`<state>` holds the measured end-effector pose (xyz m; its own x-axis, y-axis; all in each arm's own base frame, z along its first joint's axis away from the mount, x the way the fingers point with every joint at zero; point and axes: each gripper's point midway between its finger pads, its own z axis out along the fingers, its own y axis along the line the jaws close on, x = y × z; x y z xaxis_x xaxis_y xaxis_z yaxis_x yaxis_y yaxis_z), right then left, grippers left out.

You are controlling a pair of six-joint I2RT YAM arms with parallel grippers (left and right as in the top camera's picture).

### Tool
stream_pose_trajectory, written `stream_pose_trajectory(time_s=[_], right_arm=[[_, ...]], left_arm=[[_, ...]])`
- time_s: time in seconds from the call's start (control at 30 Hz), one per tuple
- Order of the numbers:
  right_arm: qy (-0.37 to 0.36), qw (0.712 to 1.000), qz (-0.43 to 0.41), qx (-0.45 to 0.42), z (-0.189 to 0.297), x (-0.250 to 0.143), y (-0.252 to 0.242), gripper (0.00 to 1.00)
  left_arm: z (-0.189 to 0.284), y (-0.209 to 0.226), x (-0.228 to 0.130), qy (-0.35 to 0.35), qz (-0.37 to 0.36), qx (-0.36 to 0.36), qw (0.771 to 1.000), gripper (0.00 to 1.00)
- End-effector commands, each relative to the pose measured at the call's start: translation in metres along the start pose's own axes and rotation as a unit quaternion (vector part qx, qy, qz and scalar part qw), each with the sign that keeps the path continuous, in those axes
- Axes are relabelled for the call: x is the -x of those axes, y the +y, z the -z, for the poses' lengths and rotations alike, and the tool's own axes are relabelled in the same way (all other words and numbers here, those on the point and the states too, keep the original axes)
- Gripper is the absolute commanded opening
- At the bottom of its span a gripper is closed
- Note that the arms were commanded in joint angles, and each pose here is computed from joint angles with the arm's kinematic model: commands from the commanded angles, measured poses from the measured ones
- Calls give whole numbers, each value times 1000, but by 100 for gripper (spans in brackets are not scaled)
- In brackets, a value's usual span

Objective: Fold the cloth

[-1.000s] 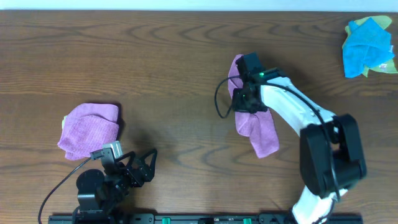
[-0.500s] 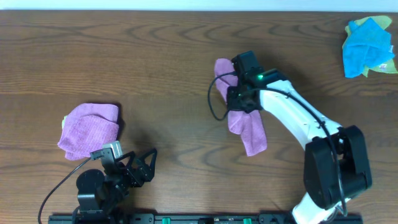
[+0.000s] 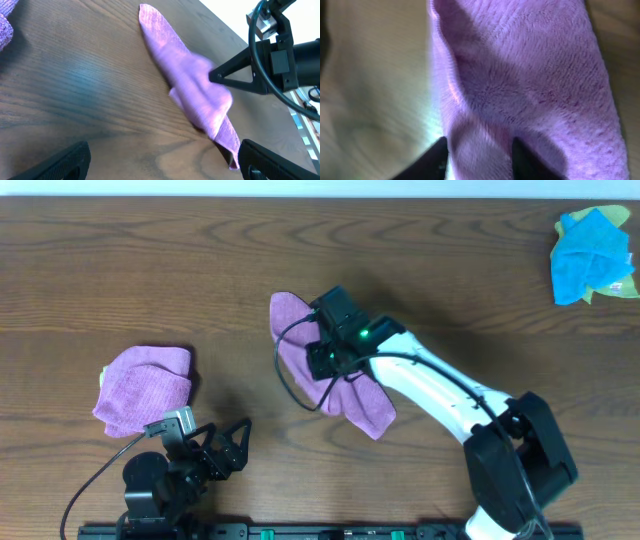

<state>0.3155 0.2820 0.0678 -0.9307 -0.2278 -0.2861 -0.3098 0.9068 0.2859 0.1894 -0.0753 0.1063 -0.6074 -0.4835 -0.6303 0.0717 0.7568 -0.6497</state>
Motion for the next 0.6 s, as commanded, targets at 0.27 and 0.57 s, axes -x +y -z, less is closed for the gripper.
stream_pose_trajectory(time_s=[0.27, 0.57], right_arm=[[-27, 1000, -3, -14, 47, 25, -14, 66], [42, 993, 38, -101, 127, -25, -58, 71]], left_arm=[[-2, 4, -2, 0, 5, 5, 1000, 95], [-1, -5, -8, 18, 18, -22, 999, 95]])
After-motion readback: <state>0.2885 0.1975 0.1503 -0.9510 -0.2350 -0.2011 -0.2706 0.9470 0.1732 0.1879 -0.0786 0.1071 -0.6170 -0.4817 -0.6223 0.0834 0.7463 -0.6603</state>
